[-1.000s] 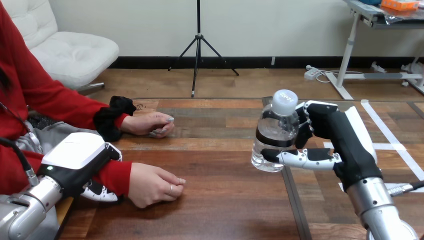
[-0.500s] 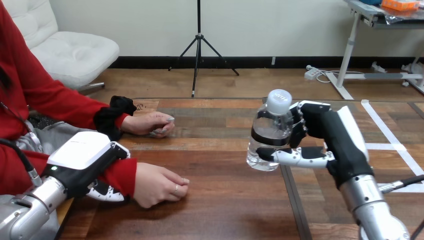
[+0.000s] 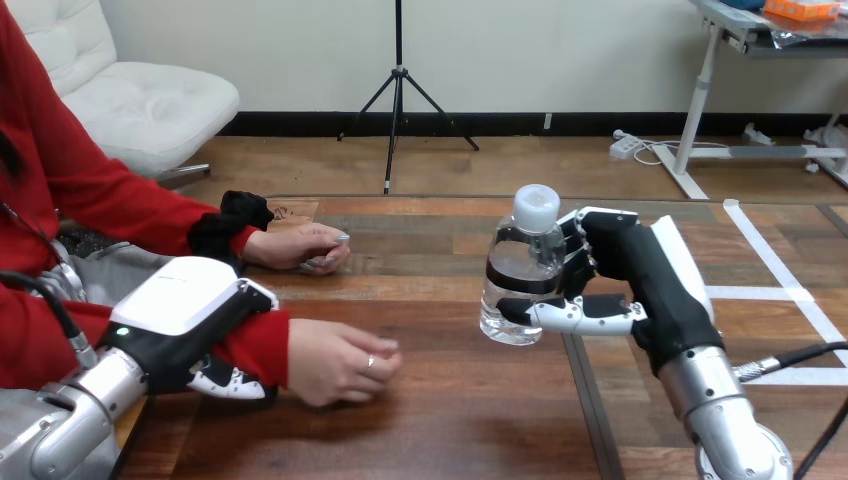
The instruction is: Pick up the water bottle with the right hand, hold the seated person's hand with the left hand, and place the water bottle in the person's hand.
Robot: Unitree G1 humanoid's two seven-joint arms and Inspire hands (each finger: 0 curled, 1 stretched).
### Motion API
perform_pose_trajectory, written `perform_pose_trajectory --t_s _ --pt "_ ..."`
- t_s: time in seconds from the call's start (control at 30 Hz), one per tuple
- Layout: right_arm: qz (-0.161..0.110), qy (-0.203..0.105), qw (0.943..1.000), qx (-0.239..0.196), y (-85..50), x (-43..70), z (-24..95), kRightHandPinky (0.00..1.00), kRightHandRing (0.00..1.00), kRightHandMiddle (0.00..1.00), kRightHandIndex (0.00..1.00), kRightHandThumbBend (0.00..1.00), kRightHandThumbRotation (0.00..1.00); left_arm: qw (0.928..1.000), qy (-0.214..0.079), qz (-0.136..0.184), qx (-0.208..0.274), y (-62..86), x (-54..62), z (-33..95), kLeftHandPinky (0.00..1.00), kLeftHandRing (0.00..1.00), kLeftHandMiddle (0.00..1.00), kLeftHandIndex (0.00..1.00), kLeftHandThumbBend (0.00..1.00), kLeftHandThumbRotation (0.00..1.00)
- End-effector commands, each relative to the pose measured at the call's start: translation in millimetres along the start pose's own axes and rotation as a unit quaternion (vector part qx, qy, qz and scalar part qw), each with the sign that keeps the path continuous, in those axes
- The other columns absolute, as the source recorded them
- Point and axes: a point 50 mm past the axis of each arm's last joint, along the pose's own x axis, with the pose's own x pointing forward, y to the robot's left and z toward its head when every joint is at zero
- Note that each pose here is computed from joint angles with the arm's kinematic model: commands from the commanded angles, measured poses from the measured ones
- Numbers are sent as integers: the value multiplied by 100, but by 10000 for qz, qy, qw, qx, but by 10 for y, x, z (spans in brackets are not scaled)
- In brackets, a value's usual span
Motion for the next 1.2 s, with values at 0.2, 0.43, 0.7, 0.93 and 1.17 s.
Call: perform_pose_trajectory --t_s 0.2,0.43,0.7,0.93,1.17 --pt "-241 -791 9966 -24 -18 289 323 30 35 43 44 84 0 9886 -992 1104 -263 379 347 382 30 35 41 43 68 18" --pt "-199 -806 9965 38 17 308 318 30 36 44 44 84 0 9866 -1125 1150 -287 412 355 443 31 35 41 43 69 16" --pt "-164 -734 9971 65 58 324 292 32 37 44 44 84 0 9844 -1254 1197 -296 460 363 518 30 35 41 43 69 13" --pt "-137 -706 9974 46 96 336 279 32 38 45 44 84 0 9826 -1339 1246 -331 493 360 574 29 33 39 42 69 10" --pt "-94 -662 9977 81 133 345 267 32 37 44 44 84 0 9810 -1414 1284 -335 516 357 625 28 33 39 42 69 9"
